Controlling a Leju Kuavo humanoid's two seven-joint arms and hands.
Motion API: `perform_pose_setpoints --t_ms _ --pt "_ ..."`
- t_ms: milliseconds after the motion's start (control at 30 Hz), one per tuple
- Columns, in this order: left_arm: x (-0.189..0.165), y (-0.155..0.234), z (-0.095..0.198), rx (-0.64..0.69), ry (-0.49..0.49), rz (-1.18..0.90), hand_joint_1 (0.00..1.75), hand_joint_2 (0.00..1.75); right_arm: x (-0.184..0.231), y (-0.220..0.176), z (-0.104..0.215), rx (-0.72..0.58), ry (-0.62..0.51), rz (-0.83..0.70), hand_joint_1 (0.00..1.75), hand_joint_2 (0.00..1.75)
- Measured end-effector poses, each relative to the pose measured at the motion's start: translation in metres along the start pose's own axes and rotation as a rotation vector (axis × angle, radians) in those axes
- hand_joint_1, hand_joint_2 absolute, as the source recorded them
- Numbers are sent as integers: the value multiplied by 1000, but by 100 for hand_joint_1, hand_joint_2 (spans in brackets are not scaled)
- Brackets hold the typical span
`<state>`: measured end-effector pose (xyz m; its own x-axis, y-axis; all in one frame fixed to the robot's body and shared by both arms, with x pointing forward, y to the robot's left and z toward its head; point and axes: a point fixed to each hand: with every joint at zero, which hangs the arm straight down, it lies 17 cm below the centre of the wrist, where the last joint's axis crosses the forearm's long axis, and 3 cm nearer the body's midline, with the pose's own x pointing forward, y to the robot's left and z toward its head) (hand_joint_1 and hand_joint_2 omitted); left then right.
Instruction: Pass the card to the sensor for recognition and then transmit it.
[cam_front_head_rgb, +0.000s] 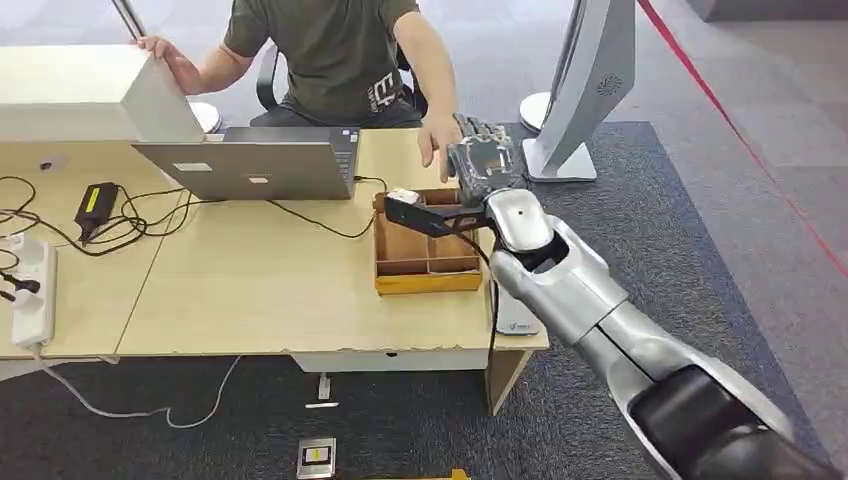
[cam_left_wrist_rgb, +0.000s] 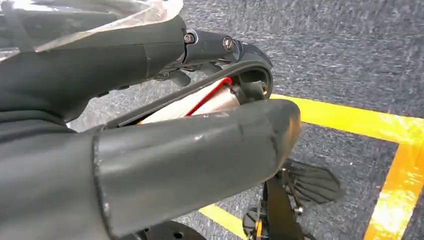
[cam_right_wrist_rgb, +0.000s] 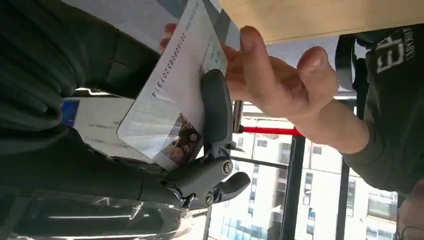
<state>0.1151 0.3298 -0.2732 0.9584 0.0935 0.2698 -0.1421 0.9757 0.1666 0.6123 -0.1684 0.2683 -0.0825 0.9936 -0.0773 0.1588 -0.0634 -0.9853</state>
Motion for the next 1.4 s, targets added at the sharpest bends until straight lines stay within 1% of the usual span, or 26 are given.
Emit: perform_pose_setpoints --t_ms 200,567,700,1000,1033,1067,1100,1400 --pt "-4 0 0 5 21 13 0 0 28 -3 -9 10 -3 -1 175 175" --pt "-7 0 0 32 30 40 0 0 64 11 -6 39 -29 8 175 175" --pt "-8 -1 1 32 32 44 0 0 74 14 -3 46 -40 15 175 175" --pt "-10 0 1 42 42 56 0 0 81 20 0 57 -50 30 175 175" --pt "-10 0 1 42 45 57 0 0 82 20 1 58 -50 30 23 175" --pt "-11 -1 1 41 48 57 0 0 83 21 2 59 -50 31 0 175" --pt "-11 -2 1 40 50 59 0 0 85 22 2 61 -52 32 0 0" --pt "-13 -5 2 38 57 64 0 0 89 28 10 42 -55 115 0 0"
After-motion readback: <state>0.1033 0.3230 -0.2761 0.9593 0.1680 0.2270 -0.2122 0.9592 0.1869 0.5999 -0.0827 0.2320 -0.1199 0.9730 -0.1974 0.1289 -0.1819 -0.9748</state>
